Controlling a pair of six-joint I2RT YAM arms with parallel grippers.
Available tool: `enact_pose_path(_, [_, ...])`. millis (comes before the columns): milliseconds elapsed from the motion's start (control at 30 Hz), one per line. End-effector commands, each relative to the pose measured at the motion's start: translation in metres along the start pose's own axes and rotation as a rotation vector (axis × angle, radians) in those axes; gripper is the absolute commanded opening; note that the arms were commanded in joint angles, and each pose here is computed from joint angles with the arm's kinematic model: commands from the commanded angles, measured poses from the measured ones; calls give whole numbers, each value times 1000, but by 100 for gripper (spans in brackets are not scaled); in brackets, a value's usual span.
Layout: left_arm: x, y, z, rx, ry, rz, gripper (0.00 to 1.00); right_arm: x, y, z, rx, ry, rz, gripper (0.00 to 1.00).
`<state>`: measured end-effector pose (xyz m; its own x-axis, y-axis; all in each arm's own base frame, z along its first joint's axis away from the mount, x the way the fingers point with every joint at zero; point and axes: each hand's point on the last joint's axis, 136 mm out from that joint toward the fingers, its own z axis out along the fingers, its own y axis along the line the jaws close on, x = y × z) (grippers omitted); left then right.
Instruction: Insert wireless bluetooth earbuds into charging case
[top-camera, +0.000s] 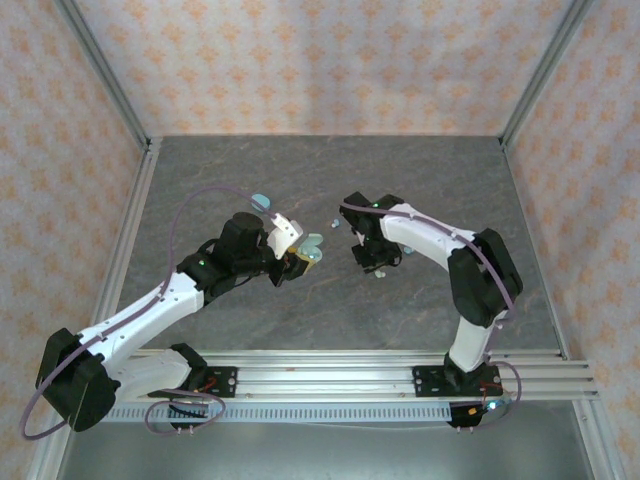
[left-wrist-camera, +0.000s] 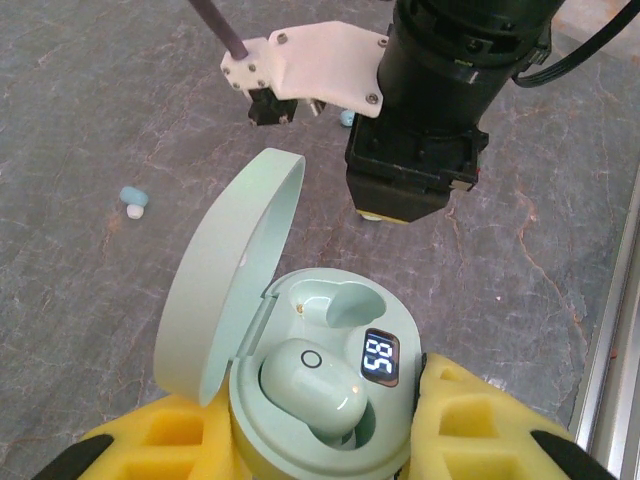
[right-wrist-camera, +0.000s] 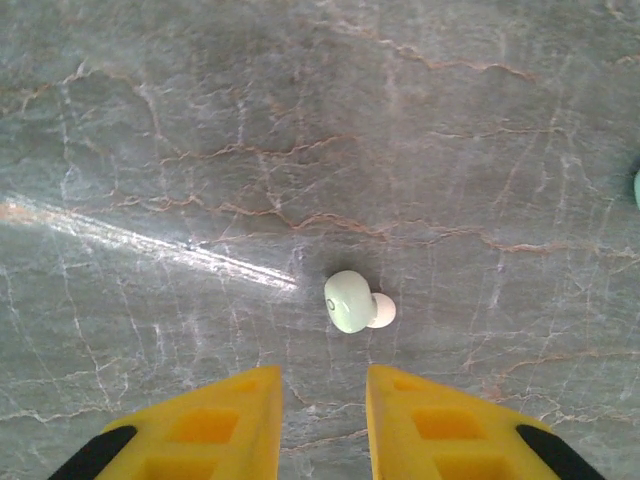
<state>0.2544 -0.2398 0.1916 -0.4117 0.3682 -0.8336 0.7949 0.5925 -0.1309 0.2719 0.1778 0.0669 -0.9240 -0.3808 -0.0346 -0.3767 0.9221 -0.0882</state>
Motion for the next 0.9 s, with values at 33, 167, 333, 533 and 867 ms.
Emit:
enact_pose_path(33, [-15, 2, -7, -18, -41, 19, 22, 3, -9, 6, 90, 32, -90, 29])
enact_pose_path(167, [-16, 2, -7, -15, -35, 23, 21, 3, -10, 13, 104, 49, -108, 29])
enact_pose_path(333, [-14, 1, -8, -11, -17, 34, 22, 4, -11, 17, 111, 45, -112, 29])
enact_pose_path(533, [-14, 1, -8, -12, -16, 40, 21, 5, -13, 21, 126, 60, -117, 29])
enact_pose_path(867, [-14, 1, -6, -10, -15, 38, 22, 7, -13, 29, 131, 76, -120, 29])
